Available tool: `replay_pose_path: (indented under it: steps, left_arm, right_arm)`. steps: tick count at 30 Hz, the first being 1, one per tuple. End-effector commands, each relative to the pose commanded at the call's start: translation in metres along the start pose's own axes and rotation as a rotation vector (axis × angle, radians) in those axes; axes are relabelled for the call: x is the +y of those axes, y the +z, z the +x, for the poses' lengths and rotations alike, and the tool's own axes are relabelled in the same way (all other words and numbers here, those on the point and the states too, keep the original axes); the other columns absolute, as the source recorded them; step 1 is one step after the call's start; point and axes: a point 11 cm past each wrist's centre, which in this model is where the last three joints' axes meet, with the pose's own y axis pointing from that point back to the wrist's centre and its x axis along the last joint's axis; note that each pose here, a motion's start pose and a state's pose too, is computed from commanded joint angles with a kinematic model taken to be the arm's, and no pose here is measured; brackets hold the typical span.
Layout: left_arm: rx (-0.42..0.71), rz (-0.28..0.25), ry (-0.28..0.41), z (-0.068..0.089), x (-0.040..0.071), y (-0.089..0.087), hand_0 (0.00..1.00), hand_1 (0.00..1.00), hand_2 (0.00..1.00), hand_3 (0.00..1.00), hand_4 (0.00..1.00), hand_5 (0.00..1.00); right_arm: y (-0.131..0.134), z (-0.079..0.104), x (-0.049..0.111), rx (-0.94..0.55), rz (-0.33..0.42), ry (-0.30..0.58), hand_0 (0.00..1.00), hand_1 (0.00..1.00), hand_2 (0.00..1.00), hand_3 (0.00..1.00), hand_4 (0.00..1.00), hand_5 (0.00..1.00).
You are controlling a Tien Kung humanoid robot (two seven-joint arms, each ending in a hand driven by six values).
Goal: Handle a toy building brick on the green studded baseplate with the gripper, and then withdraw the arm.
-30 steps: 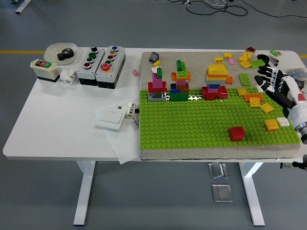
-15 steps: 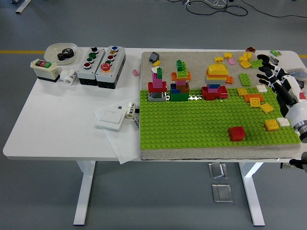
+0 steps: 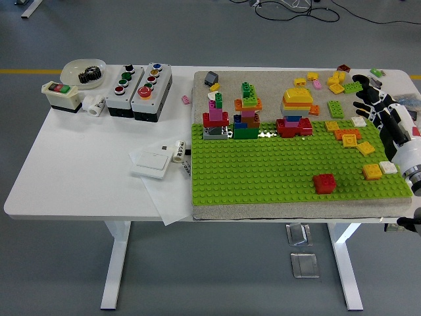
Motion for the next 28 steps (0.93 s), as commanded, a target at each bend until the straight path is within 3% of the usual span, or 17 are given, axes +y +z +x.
replay_pose_path:
  steps: [28]
  left_arm:
    - [-0.001,-0.015,-0.001,-0.0018,0.0003,0.0053,0.802,0.687,0.589,0.532,0.527,0.503]
  right_arm:
    - [0.0039,0.0034,-0.0011,-0.071,-0.037,0.034,0.855,0.797,0.829,0.845,0.993,0.814]
